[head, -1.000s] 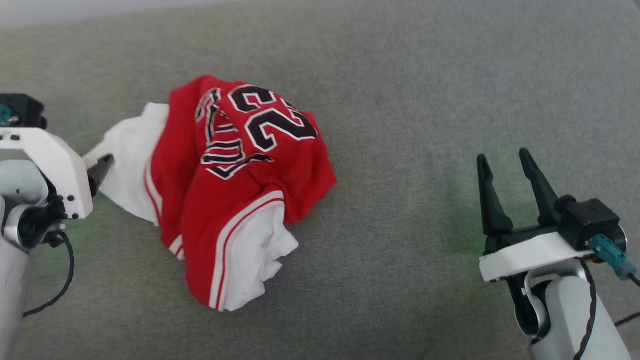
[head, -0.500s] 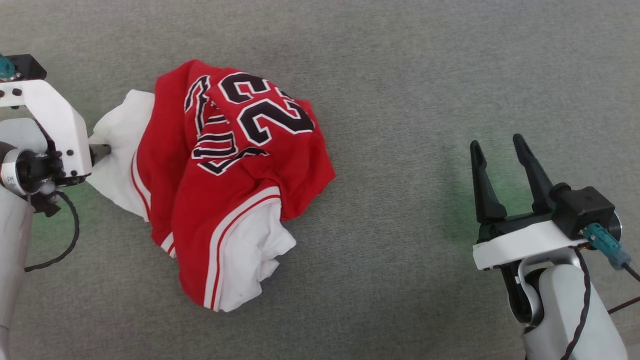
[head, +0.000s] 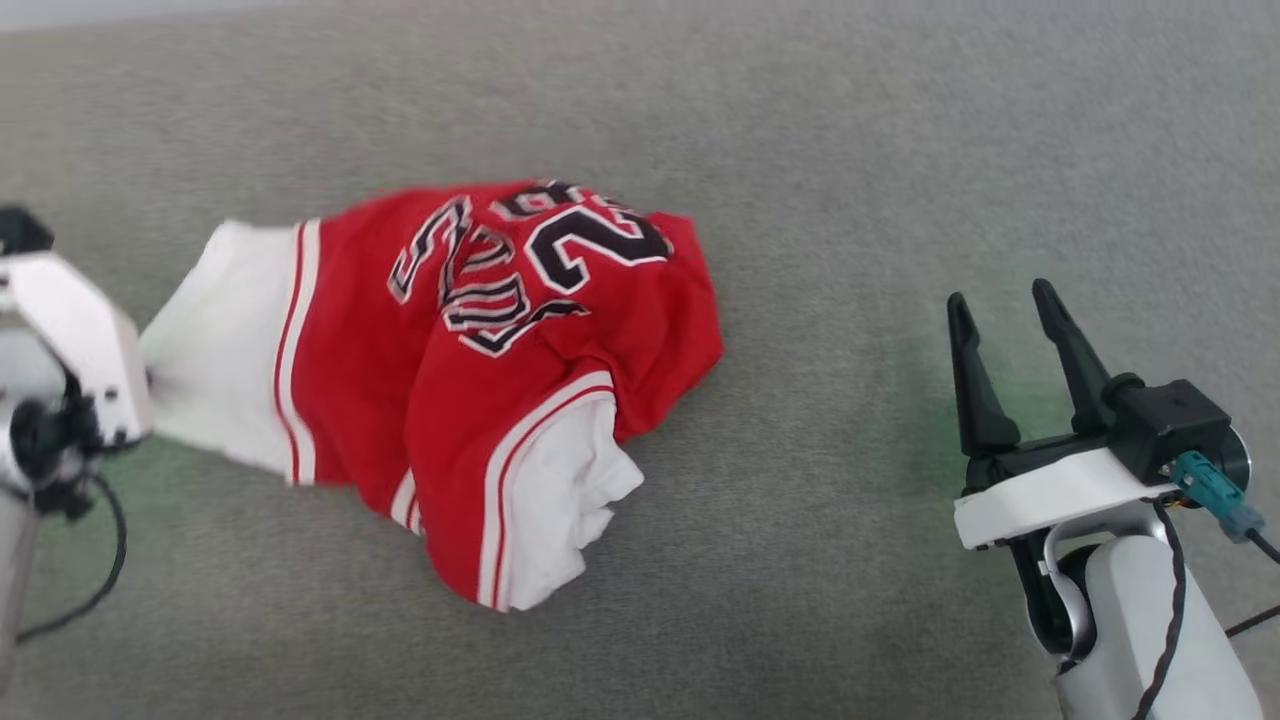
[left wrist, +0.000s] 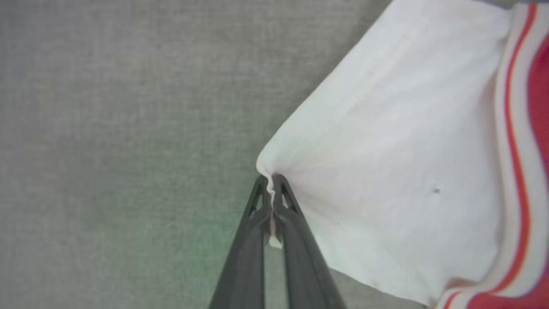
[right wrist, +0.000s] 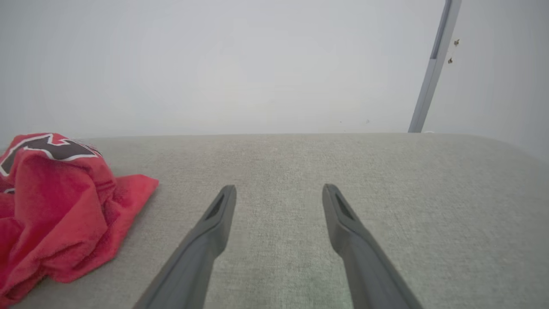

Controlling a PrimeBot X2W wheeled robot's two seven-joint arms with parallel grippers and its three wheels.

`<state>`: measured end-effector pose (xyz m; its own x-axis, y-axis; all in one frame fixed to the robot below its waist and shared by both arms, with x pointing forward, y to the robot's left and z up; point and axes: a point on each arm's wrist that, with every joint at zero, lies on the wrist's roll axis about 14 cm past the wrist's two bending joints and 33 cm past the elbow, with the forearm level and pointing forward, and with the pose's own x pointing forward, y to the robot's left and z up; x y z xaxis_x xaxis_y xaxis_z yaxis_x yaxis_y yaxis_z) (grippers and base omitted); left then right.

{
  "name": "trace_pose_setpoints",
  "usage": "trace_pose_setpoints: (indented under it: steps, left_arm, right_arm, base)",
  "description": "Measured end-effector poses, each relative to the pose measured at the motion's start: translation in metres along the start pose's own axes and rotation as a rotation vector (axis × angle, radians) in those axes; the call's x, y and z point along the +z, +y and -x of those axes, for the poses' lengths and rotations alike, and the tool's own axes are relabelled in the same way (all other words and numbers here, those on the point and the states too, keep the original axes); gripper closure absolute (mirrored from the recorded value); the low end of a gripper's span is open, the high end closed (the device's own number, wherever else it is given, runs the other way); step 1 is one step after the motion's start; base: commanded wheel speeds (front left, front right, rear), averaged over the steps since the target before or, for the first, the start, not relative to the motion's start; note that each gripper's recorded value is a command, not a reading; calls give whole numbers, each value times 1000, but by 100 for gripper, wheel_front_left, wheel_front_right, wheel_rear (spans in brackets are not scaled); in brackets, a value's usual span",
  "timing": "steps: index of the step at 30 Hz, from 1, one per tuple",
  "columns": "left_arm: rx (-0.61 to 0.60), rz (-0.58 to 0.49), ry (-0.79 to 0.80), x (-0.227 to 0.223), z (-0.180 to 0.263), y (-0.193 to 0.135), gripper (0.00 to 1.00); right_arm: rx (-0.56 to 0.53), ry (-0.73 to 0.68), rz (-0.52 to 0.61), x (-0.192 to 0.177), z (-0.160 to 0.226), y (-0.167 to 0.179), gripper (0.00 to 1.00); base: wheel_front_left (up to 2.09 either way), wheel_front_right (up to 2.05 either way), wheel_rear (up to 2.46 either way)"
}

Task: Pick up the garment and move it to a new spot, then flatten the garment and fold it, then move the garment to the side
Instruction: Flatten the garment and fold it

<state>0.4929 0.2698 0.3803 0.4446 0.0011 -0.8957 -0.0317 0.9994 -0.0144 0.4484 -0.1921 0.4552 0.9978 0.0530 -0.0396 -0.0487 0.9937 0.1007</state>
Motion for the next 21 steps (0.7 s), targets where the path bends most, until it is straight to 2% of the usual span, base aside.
trace_pose_setpoints:
  steps: [4,5,9,10,11,12,13,21]
  left_arm:
    - [37,57,0,-27,17,22,100]
    - [51,84,31,-49,24,29,100]
    - [43,105,45,-82,36,31,100]
    - [39,106,34,-87,38,30,94]
    - [34,107,16,-90,41,29,53]
    - [31,111,2,-92,43,29,7]
    - [22,112,-13,-94,46,28,0]
    - [-34,66,-322,-60,81,19,0]
  right_arm:
    - [36,-17,-1,7,-1,12,0]
    - [52,-17,-2,7,0,18,0]
    - [93,-26,-5,11,-1,31,0]
    - [104,-26,-6,12,-1,35,0]
    - [116,-24,-8,11,-1,39,0]
    - [126,-19,-14,11,-1,42,0]
    - [141,-18,-15,11,0,47,0]
    - [270,33,-9,10,7,84,0]
  base:
    - [0,0,0]
    - [0,0,0]
    - [0,0,0]
    - [0,0,0]
    - [0,0,0]
    - [0,0,0]
    - [0,0,0]
    - [0,0,0]
